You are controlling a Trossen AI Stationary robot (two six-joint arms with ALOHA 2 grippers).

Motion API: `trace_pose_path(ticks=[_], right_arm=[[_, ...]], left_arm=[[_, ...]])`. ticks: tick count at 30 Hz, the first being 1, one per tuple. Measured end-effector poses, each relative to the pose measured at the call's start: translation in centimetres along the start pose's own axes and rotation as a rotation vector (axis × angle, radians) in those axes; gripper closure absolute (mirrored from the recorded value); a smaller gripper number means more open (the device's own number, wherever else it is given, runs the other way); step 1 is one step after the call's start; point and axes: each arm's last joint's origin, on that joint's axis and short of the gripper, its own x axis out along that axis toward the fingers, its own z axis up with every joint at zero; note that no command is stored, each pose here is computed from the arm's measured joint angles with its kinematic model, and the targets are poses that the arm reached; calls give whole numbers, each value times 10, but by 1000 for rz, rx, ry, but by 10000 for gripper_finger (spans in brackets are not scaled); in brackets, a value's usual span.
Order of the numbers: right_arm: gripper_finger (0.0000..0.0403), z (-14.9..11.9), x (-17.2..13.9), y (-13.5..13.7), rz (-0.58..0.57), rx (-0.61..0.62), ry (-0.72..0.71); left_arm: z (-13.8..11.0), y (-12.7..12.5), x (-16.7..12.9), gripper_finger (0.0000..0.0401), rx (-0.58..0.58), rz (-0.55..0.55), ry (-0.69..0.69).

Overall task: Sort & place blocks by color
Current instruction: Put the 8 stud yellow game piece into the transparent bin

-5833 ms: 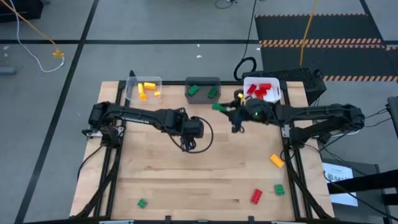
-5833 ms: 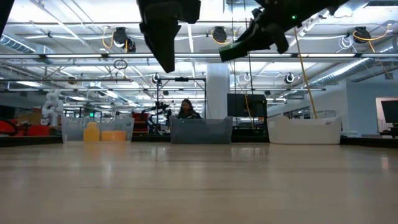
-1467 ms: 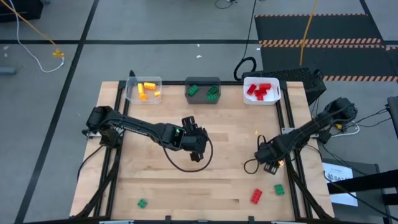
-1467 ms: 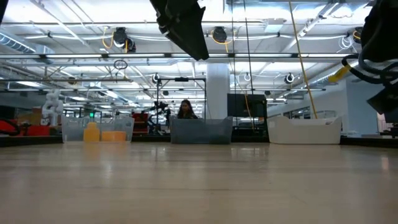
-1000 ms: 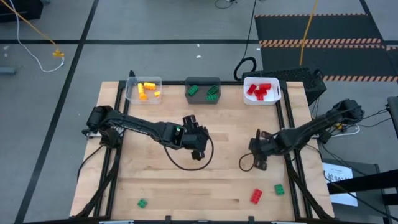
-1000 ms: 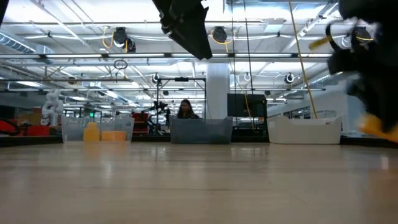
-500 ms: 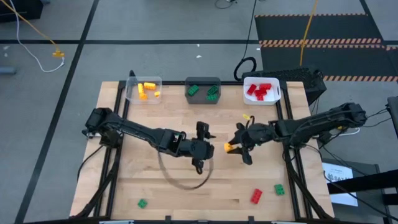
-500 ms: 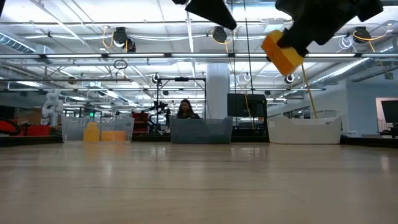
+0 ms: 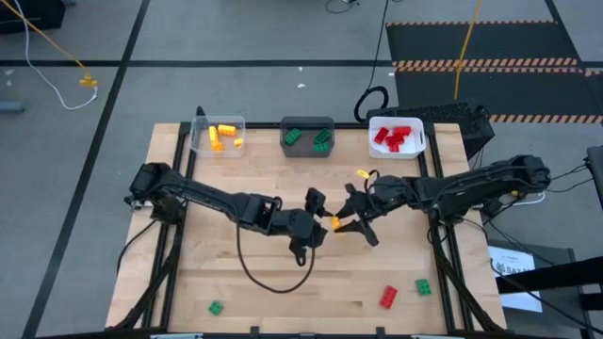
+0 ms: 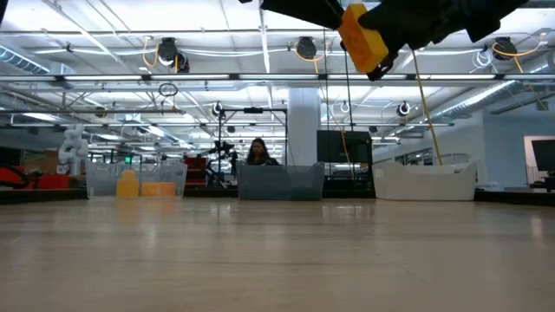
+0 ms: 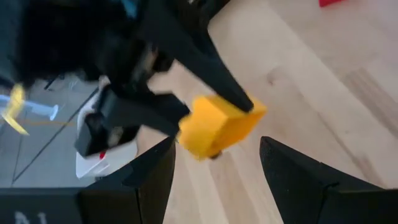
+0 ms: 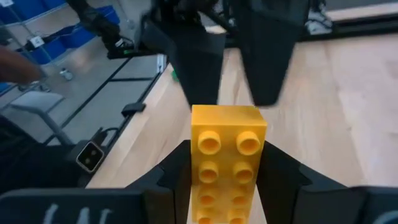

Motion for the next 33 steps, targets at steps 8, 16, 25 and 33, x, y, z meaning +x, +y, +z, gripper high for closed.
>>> trace_pose_path(ticks=[8, 16, 25, 33], right_arm=[[281, -5, 15, -5, 44, -6, -4], [281, 4, 22, -5, 74, -6, 22], [265, 2, 24, -6, 76, -4, 36], [264, 1, 24, -6, 75, 13, 51]], left_arm=[[6, -1, 4, 164, 24, -54, -108], [-5, -8, 20, 164, 15, -114, -24], [-9, -9, 20, 181, 14, -153, 1], [-13, -11, 19, 288, 37, -158, 42]])
